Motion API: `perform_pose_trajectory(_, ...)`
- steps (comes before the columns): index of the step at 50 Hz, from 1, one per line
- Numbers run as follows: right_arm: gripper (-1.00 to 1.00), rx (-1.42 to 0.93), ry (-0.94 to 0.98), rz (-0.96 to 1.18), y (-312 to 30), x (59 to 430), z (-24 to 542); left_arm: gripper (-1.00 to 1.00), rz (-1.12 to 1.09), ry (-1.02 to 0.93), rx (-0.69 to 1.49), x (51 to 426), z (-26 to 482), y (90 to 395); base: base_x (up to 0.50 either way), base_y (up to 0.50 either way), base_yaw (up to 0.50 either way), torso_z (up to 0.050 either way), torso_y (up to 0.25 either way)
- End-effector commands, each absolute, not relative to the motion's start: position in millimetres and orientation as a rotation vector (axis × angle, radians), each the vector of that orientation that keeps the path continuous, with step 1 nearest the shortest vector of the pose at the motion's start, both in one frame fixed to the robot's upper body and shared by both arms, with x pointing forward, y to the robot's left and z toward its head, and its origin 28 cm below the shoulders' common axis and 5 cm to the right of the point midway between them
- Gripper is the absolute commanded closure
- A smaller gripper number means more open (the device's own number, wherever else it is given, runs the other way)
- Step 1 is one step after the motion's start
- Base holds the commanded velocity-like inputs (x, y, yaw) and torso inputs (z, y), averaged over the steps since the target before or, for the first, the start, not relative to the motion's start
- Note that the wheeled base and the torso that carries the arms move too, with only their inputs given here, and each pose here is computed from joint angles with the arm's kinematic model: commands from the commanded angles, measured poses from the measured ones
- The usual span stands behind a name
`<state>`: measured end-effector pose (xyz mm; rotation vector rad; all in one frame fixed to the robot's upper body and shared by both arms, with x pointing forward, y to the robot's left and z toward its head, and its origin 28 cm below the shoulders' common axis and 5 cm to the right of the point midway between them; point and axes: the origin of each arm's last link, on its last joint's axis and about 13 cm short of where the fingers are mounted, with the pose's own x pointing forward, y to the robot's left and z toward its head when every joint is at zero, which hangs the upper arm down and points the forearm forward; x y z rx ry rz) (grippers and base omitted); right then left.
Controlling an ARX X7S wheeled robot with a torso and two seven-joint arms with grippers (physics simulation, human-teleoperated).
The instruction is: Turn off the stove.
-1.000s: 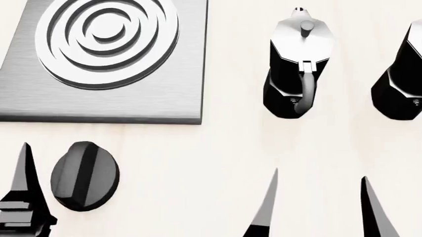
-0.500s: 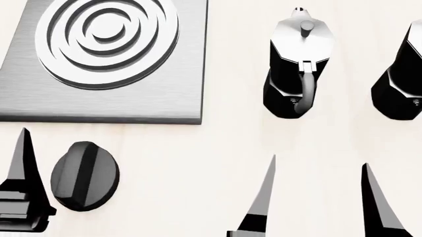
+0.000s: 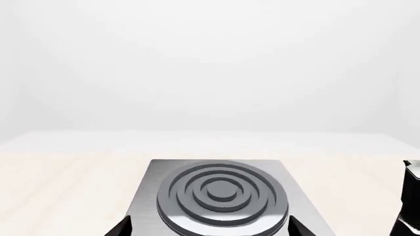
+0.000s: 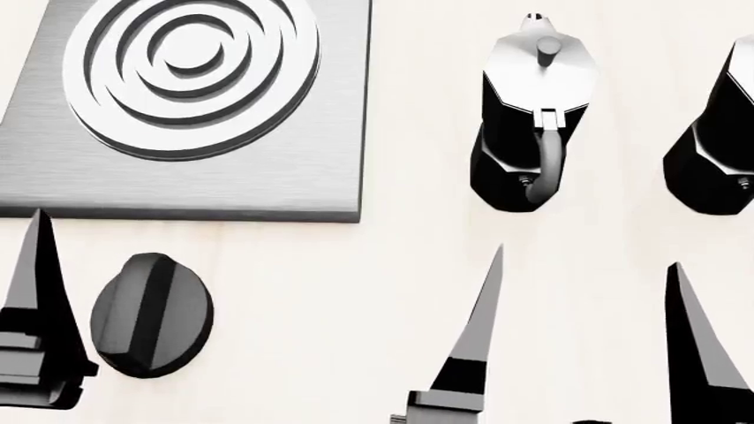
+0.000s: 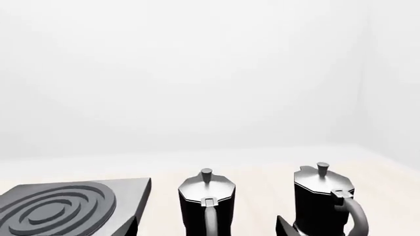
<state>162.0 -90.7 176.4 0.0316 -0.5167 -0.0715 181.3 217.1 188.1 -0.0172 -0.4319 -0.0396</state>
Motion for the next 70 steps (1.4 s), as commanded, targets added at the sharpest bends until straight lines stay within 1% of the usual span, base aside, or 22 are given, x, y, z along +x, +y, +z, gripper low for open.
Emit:
perform_pose_trajectory(1, -1.00, 0.035, -0.545, -0.075, -91, 163, 187, -1.00, -0.051, -0.447, -0.011, 181, 195, 216, 0.00, 0.00, 0.00, 0.000, 0.000)
perform_pose_trajectory(21, -1.00, 0.030, -0.589, -0.067, -89, 166, 204, -1.00, -0.062, -0.472, -0.004, 182, 204, 215, 0.00, 0.00, 0.00, 0.000, 0.000)
perform_pose_trajectory(70, -1.00, 0.055, -0.625, -0.032, -80, 170, 232, -1.00, -0.080, -0.531, 0.014, 185, 227, 210, 0.00, 0.00, 0.00, 0.000, 0.000)
